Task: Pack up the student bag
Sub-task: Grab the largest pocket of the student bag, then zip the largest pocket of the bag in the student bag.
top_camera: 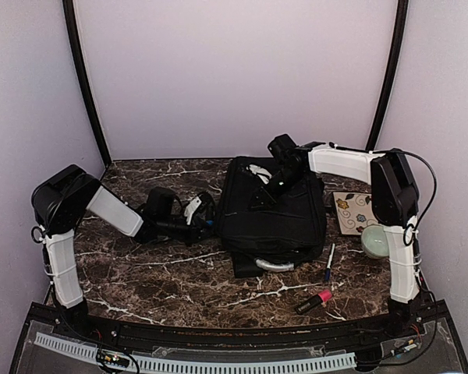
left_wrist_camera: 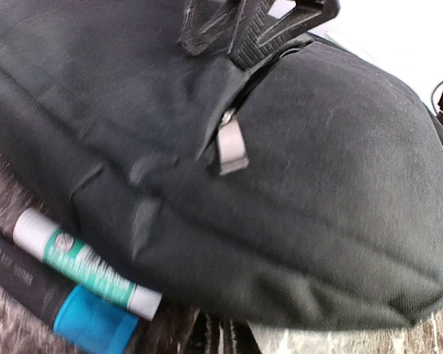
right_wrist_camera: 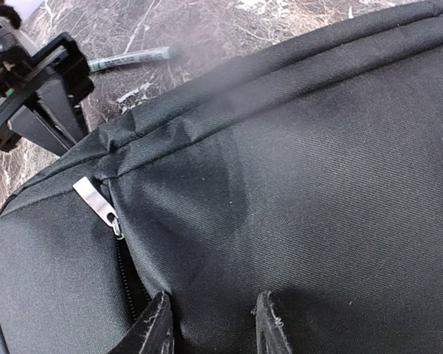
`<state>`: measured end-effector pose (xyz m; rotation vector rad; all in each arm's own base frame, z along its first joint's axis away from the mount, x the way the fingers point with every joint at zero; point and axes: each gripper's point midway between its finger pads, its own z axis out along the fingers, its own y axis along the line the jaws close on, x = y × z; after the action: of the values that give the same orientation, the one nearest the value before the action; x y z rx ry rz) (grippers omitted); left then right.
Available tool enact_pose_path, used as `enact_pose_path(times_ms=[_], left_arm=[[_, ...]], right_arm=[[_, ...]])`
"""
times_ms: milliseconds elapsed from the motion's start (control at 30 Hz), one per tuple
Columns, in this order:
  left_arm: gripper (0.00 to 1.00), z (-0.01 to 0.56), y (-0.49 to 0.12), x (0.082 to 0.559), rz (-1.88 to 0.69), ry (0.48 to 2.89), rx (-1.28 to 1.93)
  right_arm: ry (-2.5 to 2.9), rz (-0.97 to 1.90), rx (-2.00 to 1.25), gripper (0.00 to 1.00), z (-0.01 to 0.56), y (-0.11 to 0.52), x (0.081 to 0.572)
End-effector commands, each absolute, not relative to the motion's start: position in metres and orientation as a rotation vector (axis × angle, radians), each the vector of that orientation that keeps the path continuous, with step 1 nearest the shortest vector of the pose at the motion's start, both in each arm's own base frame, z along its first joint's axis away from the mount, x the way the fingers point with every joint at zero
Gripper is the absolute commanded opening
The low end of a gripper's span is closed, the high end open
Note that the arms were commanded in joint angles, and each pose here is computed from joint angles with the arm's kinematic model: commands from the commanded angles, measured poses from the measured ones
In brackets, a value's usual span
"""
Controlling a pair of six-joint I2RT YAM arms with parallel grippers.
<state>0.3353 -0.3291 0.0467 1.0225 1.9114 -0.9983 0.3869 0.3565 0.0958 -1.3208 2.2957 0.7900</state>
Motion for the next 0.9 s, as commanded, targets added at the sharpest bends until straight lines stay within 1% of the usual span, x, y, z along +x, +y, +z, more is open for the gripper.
enact_pose_path(times_ms=[0,100,233,367,467,567,700,867], left_arm=[[0.0,0.065,-0.315,0.332,-0.944,1.91,0.973],[0.0,0.065,-0.31,0.323,-0.947,1.938,0.972],[0.0,0.065,-0.307,0.303,-1.015,1.967,0.957],[0.0,0.064,-0.317,0.278,-1.035,1.98,1.013],[0.0,0.062,-0.339,0.247,-1.045,1.975,1.127],[0.0,0.063,-0.353,0.227,-1.056,1.959,1.198],[0.0,0.074,-0.376,0.211,-1.071,1.912,1.26],[0.0,0.095,-0.42,0.201,-1.12,1.819,1.341]], right_arm=[[2.355,0.685,-1.245,0.38,0.079,0.346,0.408],[2.388,0.651,-1.209,0.36,0.073,0.343,0.415],[2.425,0.626,-1.172,0.36,0.064,0.341,0.422],[2.456,0.602,-1.148,0.36,0.056,0.341,0.428],[2.471,0.59,-1.137,0.36,0.051,0.341,0.43],[2.482,0.589,-1.129,0.36,0.048,0.34,0.431],[2.497,0.599,-1.127,0.36,0.042,0.342,0.429],[2.509,0.611,-1.127,0.36,0.037,0.343,0.428]])
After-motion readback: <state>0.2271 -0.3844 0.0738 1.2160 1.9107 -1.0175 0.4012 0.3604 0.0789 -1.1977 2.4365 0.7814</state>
